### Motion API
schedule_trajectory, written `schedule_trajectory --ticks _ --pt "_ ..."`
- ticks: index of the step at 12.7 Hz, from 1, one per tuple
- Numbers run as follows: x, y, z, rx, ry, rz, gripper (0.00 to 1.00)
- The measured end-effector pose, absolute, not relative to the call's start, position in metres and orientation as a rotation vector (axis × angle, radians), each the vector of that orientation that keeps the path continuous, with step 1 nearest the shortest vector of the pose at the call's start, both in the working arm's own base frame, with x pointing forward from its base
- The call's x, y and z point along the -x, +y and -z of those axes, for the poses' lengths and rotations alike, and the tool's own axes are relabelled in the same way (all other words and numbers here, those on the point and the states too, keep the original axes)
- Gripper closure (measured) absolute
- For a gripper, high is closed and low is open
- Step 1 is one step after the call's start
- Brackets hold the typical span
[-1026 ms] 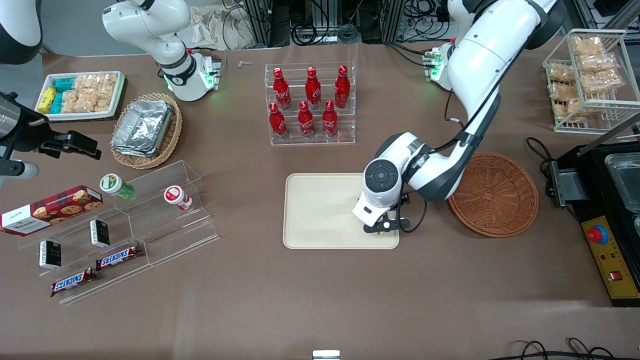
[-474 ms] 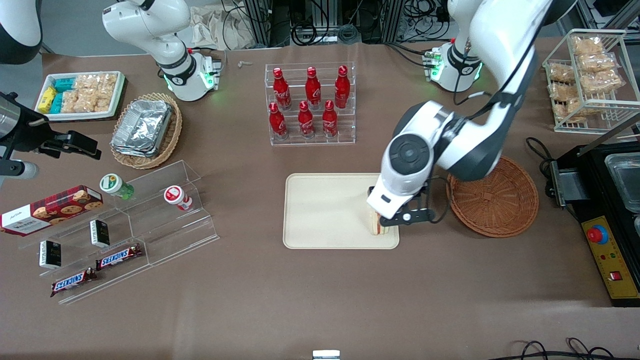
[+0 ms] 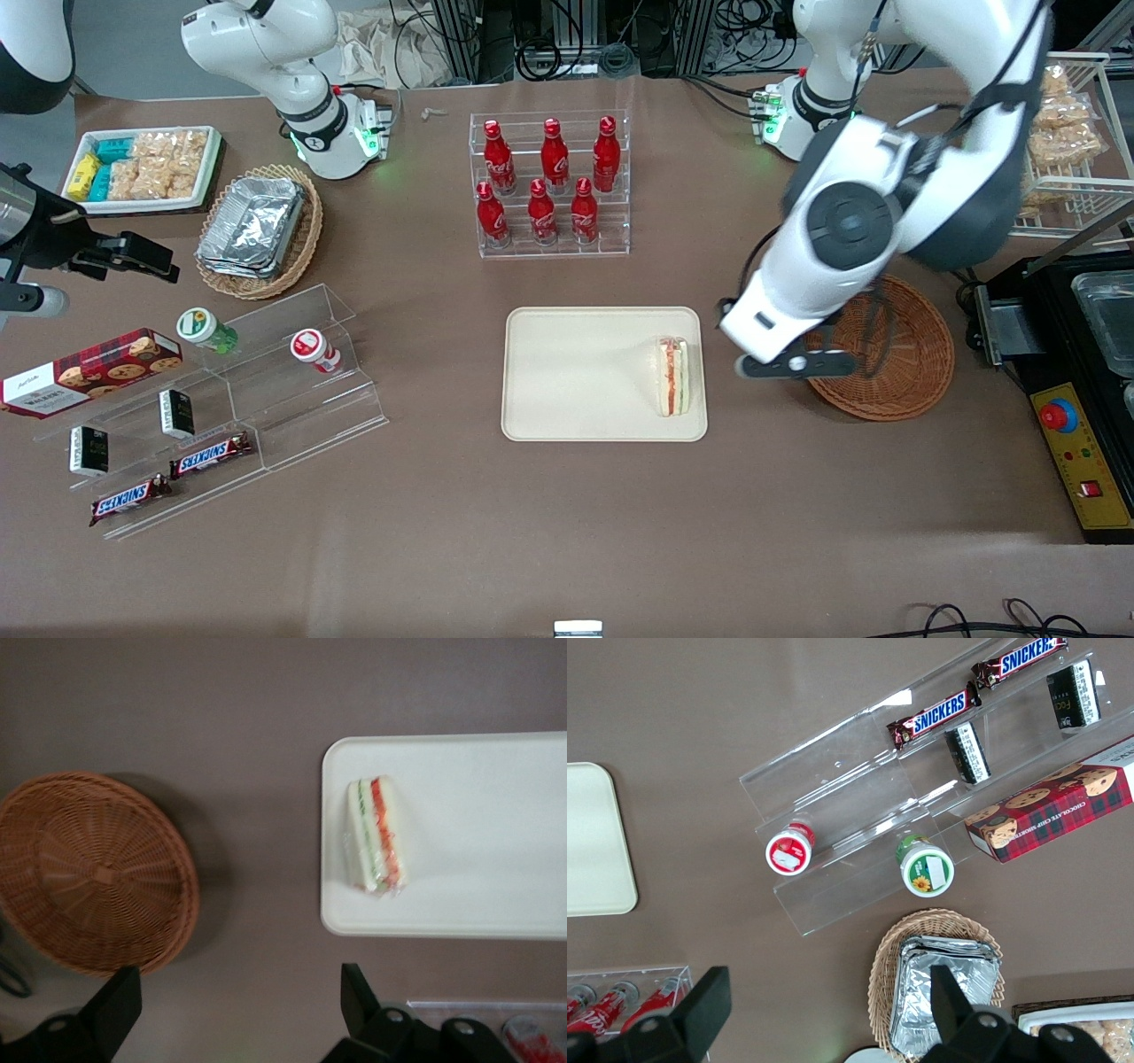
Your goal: Place sandwich from basket to tray
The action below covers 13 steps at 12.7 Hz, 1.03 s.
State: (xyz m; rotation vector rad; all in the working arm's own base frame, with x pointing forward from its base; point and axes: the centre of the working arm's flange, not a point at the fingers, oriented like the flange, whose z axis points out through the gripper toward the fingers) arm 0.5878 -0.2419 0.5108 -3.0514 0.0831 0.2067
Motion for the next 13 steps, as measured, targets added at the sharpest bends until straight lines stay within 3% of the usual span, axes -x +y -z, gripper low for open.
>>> schedule_trajectory --ticks 2,5,9,13 --pt "-0.588 -0.187 -0.551 3.107 0.121 -0.193 0.0" --pt "-0.584 -0.106 -0.601 3.144 0.196 -0.095 0.0" --pt "-0.561 -0.028 -0.645 3.158 0.251 -0.014 0.0" --pt "-0.542 -0.008 -0.666 3.155 0.23 0.039 0.0"
